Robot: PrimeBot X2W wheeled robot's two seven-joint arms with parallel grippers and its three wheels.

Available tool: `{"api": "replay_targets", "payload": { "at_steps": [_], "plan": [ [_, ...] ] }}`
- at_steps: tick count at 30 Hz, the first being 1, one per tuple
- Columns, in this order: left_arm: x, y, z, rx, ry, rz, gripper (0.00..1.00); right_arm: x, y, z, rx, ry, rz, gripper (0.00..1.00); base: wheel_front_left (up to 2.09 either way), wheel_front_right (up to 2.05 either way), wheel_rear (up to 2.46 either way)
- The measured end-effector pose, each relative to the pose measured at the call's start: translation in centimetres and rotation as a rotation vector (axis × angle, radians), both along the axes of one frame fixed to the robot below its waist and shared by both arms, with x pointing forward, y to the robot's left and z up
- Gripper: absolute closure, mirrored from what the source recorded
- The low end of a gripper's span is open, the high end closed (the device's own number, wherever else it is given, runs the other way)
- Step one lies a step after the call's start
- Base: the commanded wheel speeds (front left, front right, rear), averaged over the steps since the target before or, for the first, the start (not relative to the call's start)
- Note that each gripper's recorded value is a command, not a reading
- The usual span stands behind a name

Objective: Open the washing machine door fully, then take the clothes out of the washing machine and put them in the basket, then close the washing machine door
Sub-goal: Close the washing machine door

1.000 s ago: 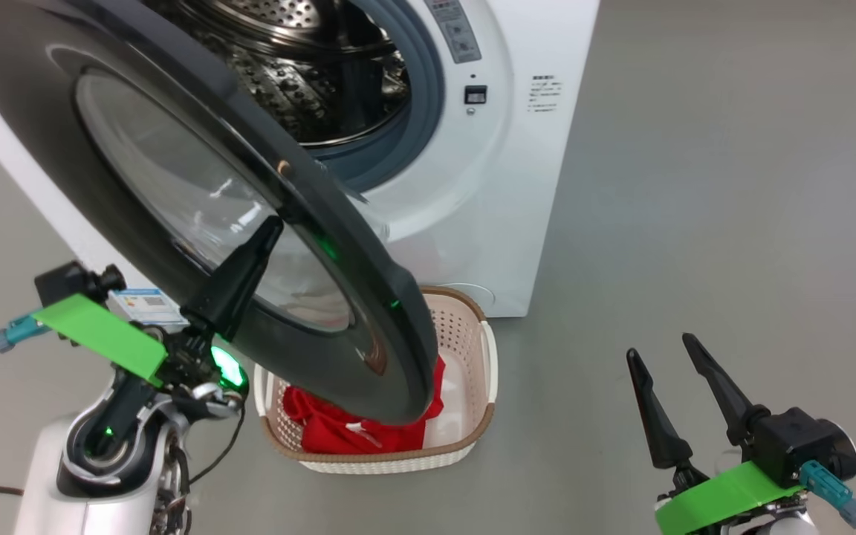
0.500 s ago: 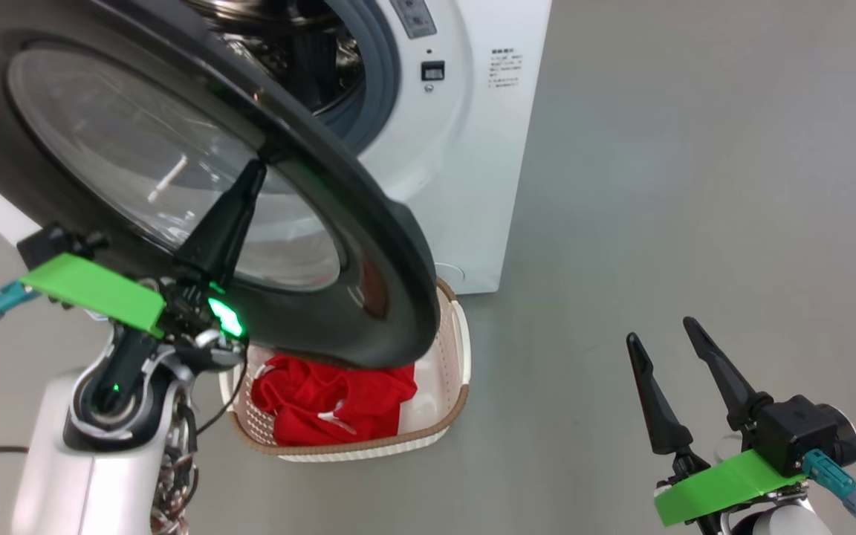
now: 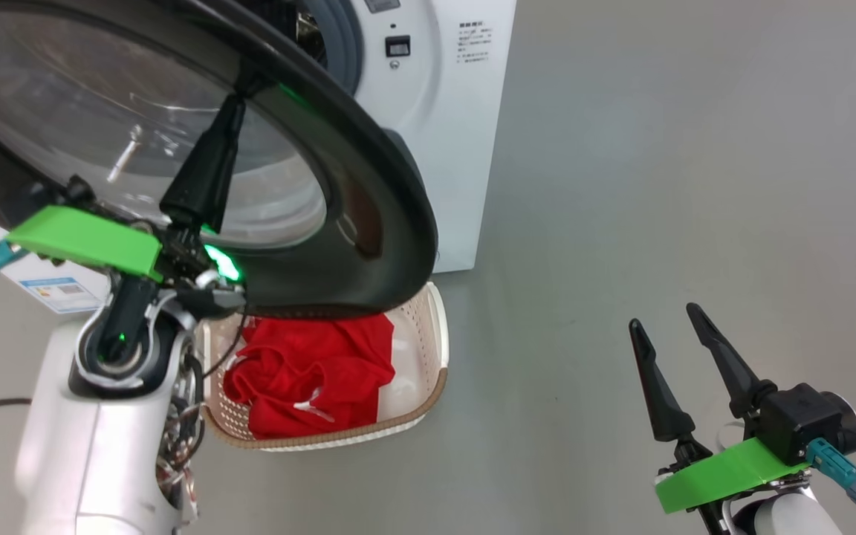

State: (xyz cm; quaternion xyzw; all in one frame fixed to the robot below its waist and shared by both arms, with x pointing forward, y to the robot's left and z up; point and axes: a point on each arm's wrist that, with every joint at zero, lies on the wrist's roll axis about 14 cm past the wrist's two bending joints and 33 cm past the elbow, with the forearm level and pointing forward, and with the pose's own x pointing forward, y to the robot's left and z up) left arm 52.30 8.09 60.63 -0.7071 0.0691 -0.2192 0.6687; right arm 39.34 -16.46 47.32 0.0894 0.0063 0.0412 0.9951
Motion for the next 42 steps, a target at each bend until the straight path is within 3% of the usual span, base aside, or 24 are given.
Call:
{"api": "replay_targets", "payload": {
  "at_steps": [16,29,36,38,42],
  "plan": [
    [3.5,-1.8,-0.5,0.020,0.007,0.021,1.00,0.9,-1.1,-0.9,-0.010,0.021,-0.031,0.00,0.00,0.00,0.00],
    [4.1,-2.7,-0.7,0.038,0.005,0.023,1.00,0.8,-1.6,-0.8,-0.014,0.021,-0.044,0.00,0.00,0.00,0.00],
    [3.5,-2.4,-0.1,0.098,-0.027,0.046,1.00,0.6,-1.6,-0.3,-0.013,0.009,-0.044,0.00,0.00,0.00,0.00],
    [3.1,-1.8,-0.2,0.117,-0.039,0.067,0.00,0.6,-1.6,-0.2,-0.012,0.005,-0.043,0.00,0.00,0.00,0.00],
    [2.1,-0.4,-1.6,0.159,-0.015,0.106,0.00,0.7,-1.3,0.3,0.001,-0.008,-0.039,0.00,0.00,0.00,0.00]
  ]
}}
